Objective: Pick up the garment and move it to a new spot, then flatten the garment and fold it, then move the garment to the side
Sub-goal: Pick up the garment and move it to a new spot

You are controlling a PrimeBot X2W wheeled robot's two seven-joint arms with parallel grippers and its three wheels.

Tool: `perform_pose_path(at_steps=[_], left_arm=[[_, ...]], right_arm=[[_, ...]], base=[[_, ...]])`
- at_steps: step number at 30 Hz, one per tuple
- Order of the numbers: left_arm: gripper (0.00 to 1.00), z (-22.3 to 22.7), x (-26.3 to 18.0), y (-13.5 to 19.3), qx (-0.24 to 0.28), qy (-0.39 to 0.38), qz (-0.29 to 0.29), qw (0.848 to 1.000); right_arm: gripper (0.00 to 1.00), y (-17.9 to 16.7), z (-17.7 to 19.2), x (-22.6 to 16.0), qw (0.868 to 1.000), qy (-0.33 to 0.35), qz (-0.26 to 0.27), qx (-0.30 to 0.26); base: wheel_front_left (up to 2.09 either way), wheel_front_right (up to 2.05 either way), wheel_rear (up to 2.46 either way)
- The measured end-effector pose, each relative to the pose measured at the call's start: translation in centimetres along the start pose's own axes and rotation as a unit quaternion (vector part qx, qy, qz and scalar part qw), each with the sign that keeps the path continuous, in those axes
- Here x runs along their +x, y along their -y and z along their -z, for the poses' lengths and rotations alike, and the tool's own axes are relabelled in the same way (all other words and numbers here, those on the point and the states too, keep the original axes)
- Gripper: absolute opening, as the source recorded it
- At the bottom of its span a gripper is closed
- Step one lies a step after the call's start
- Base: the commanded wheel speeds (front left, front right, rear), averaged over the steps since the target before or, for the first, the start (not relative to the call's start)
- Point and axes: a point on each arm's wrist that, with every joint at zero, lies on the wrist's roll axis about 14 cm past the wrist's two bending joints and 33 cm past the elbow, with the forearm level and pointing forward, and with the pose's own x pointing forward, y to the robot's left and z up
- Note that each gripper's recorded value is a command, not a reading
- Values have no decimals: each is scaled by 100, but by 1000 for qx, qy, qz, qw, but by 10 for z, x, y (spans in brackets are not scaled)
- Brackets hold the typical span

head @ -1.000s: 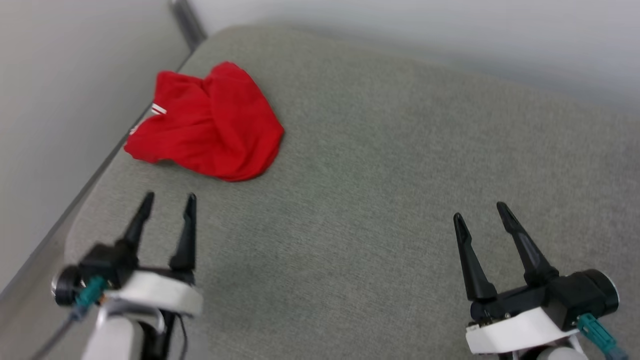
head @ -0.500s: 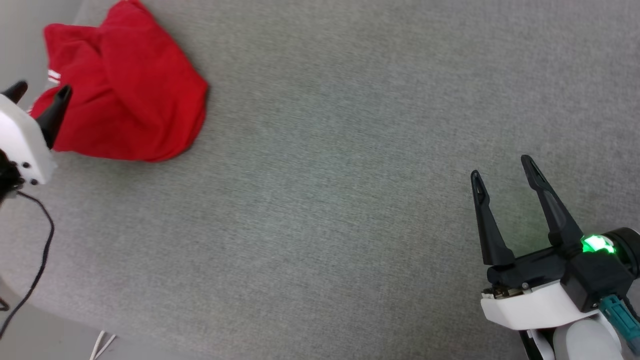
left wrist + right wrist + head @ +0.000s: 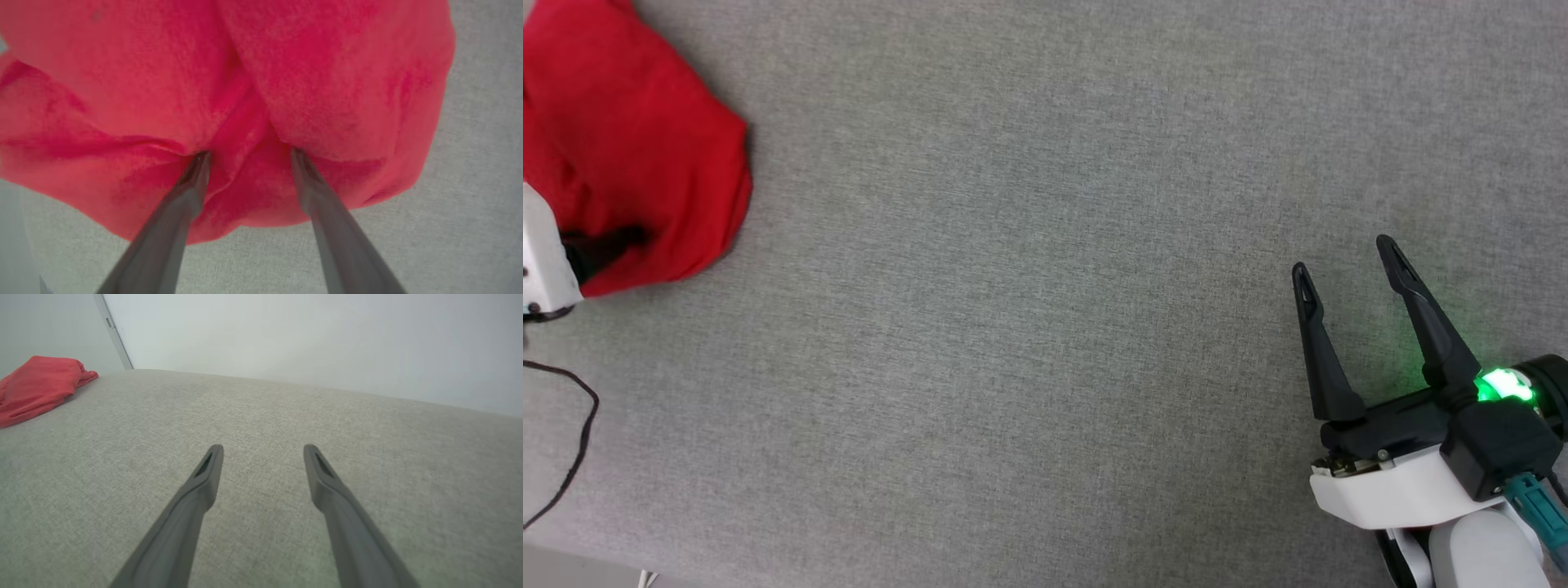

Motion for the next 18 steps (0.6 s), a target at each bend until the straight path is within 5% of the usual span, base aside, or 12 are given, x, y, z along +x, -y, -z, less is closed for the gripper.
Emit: perform_pose_path(at_steps=[7, 8, 9, 18], left_arm=[[98, 19, 15, 5, 0, -50, 5, 999], [32, 21, 16, 5, -2, -53, 5, 999], [0, 21, 16, 6, -6, -53, 7, 999], [0, 11, 5, 8, -16, 1, 15, 1000]], right_arm=[[100, 3, 9, 1, 1000, -10, 2, -2], [100, 3, 10, 2, 1000, -10, 2, -2], [100, 2, 9, 2, 1000, -9, 1, -2], [100, -6, 0, 5, 1000, 0, -10, -8]], base=[[0, 0, 0], [0, 0, 0], [0, 0, 0], [0, 0, 0]])
